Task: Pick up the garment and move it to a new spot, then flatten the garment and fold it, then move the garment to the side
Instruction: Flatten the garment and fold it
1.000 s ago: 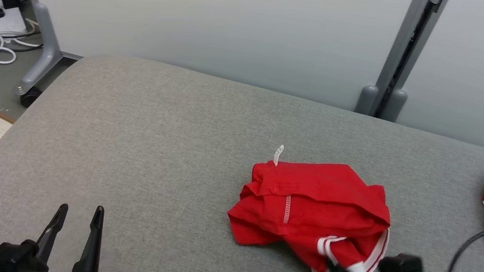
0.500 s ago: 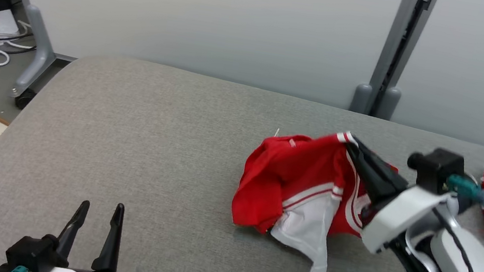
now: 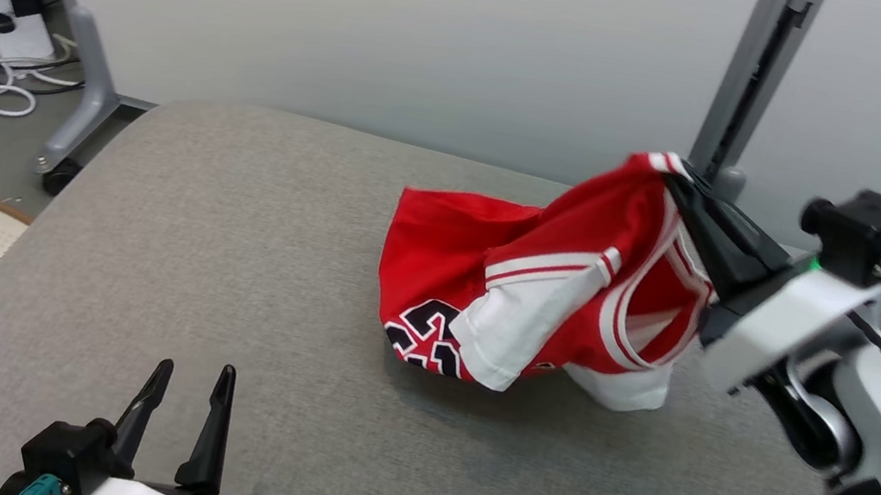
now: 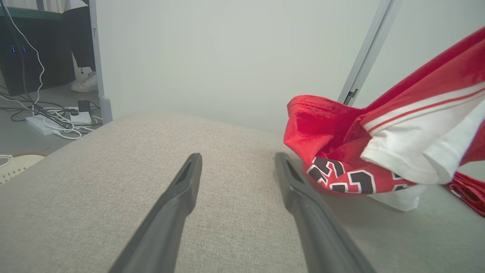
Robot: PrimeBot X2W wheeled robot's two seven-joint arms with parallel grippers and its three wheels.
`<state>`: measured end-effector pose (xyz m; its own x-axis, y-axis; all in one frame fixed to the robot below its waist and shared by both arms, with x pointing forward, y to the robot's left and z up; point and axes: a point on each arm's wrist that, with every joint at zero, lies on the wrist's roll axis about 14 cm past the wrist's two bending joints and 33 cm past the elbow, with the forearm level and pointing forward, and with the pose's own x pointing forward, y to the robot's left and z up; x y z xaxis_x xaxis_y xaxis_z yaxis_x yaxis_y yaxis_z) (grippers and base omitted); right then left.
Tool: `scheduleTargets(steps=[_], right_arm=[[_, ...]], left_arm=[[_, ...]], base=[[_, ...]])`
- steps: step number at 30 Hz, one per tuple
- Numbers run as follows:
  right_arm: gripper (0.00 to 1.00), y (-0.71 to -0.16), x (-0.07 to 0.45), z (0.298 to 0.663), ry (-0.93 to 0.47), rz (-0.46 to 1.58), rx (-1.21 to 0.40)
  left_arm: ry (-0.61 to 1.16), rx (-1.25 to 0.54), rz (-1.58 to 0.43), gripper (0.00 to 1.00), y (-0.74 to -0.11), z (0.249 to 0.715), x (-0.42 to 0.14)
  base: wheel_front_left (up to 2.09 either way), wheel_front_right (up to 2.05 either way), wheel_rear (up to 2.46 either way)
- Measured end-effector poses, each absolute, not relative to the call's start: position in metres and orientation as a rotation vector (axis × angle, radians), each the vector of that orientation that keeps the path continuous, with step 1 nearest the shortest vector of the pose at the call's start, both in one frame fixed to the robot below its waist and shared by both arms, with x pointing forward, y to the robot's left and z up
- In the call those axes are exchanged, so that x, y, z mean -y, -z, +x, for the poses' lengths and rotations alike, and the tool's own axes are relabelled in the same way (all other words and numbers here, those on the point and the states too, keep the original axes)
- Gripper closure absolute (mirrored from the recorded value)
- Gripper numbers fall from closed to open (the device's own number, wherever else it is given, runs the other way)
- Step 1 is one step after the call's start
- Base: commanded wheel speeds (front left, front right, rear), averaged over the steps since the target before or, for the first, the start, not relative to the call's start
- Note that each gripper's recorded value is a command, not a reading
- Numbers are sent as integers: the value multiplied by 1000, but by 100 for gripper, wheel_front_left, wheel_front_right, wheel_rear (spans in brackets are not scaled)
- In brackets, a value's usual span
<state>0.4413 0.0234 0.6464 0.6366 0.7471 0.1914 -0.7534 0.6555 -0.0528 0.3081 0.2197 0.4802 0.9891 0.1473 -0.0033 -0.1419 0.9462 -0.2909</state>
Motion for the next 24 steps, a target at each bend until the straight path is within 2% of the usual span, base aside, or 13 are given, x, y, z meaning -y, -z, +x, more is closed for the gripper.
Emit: scheduleTargets(steps=[6,16,24], right_arm=[[100,-598,54,441,-699,-1,67],[100,-531,177,403,-395,46,-116],[100,-486,223,376,-230,110,-237]], left_arm=[[-86,7,-294,0,-480,321,-202],[29,-25,-282,0,-476,343,-169],[87,-49,-275,0,-472,353,-151]], base=[[0,0,0],[0,0,0],[0,0,0]])
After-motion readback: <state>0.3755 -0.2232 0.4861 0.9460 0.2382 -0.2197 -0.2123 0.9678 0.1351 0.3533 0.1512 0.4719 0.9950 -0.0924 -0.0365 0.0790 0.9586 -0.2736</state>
